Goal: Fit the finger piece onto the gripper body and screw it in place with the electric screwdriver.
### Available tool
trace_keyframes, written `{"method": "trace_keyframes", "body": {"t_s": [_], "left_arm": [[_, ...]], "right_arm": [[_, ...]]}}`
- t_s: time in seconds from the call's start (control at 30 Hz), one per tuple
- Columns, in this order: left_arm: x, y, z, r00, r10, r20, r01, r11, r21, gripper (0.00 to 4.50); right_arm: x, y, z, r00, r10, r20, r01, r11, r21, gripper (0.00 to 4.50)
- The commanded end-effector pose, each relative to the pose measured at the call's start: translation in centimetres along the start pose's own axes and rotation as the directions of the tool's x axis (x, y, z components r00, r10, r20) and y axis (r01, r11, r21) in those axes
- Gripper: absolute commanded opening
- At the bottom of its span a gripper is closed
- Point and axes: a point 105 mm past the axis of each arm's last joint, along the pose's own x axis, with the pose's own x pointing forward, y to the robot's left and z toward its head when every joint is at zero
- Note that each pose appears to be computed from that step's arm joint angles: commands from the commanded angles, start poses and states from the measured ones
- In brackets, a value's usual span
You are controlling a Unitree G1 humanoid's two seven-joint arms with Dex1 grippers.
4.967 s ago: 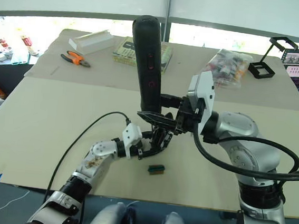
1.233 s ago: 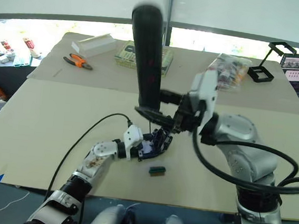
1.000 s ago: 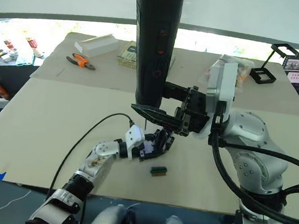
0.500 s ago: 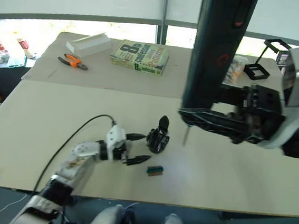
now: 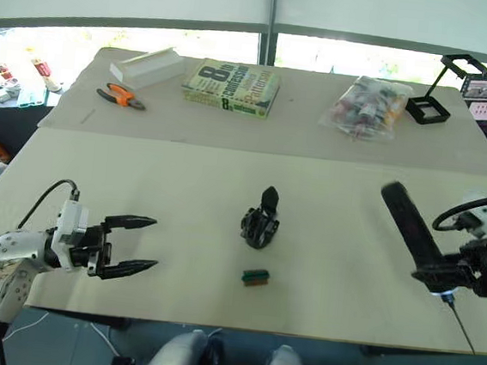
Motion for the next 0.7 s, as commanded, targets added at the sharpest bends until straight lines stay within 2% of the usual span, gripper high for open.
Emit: {"method": "trace_keyframes", "body": {"t_s": [0.03, 0.23, 0.33, 0.4, 0.53, 0.57, 0.63, 0.67, 0.7], "left_arm": [[-0.8, 0.8, 0.6, 0.998, 0.056, -0.006, -0.056, 0.998, 0.043, 4.43], [-0.6, 1.3, 0.1, 0.993, 0.111, -0.048, -0.110, 0.993, 0.032, 4.43], [-0.6, 1.5, 0.2, 0.990, 0.127, -0.056, -0.125, 0.992, 0.035, 4.43], [-0.8, 1.7, 0.1, 0.988, 0.140, -0.072, -0.138, 0.990, 0.033, 4.50], [-1.4, 2.1, 0.0, 0.983, 0.154, -0.097, -0.153, 0.988, 0.018, 4.50], [-1.7, 2.4, 0.0, 0.979, 0.174, -0.108, -0.172, 0.985, 0.022, 4.50], [-2.3, 3.1, 0.3, 0.969, 0.217, -0.117, -0.215, 0.976, 0.035, 4.50], [-2.6, 3.4, 0.4, 0.964, 0.238, -0.120, -0.235, 0.971, 0.038, 4.50], [-3.0, 3.7, 0.5, 0.958, 0.258, -0.127, -0.254, 0.966, 0.047, 4.50]], "right_arm": [[0.4, -1.7, 0.8, 0.999, -0.052, 0.010, 0.052, 0.998, -0.025, 1.92], [2.4, -3.5, -0.2, 0.996, -0.066, -0.058, 0.065, 0.998, -0.012, 1.92], [2.5, -3.8, -0.2, 0.996, -0.064, -0.067, 0.064, 0.998, -0.002, 1.92], [2.3, -4.4, -0.1, 0.993, -0.093, -0.067, 0.091, 0.996, -0.022, 2.95], [1.3, -5.3, 0.7, 0.990, -0.139, -0.010, 0.139, 0.990, -0.016, 4.28], [0.7, -5.3, 0.8, 0.991, -0.136, 0.007, 0.136, 0.990, -0.021, 4.47], [-0.5, -5.1, 1.2, 0.989, -0.132, 0.060, 0.136, 0.989, -0.064, 4.47], [-1.1, -5.1, 1.6, 0.986, -0.132, 0.103, 0.142, 0.985, -0.095, 4.47], [-1.7, -4.4, 2.8, 0.976, -0.092, 0.197, 0.124, 0.979, -0.160, 4.47]]}}
